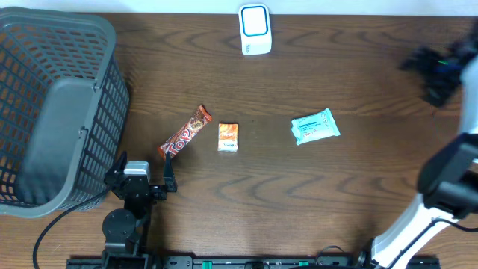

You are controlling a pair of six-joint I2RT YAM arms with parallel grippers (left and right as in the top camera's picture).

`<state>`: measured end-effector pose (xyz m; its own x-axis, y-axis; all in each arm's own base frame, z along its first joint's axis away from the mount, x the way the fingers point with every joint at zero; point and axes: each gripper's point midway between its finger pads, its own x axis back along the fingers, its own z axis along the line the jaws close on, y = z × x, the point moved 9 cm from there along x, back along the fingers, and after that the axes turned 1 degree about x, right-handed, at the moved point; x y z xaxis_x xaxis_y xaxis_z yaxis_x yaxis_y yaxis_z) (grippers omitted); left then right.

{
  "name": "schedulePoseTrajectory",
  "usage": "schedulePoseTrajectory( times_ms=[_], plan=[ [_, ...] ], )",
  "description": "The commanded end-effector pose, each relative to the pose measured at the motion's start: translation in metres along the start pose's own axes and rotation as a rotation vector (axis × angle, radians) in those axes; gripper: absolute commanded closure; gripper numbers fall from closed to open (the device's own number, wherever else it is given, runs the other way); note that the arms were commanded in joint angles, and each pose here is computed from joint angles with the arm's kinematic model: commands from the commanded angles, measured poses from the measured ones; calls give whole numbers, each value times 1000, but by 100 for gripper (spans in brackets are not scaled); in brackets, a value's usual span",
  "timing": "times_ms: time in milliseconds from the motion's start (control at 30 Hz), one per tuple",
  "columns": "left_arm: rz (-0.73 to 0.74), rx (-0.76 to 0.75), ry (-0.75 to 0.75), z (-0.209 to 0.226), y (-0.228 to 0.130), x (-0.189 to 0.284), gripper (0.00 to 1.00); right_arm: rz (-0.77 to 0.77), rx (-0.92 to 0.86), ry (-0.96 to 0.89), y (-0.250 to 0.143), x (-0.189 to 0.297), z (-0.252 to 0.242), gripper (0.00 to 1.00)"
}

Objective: Scan the item barcode
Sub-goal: 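Reach the right gripper to the mint-green wipes pack and grasp it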

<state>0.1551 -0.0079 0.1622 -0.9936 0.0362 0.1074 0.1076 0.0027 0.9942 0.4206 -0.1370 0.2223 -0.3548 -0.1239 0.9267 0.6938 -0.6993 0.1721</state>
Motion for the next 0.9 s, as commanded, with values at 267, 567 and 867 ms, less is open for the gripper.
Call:
schedulePoseTrajectory(
  times_ms=[267, 567, 867],
  plan=[
    [48, 8, 14, 2, -12, -1, 2, -3, 600, -285, -166, -20, 157, 1],
    [48, 8, 14, 2, -12, -1, 2, 25, 759, -423, -250, -53, 163, 1],
    [48, 8, 14, 1, -12, -1, 2, -47, 787, -593, -266, -96, 123, 1]
  ],
)
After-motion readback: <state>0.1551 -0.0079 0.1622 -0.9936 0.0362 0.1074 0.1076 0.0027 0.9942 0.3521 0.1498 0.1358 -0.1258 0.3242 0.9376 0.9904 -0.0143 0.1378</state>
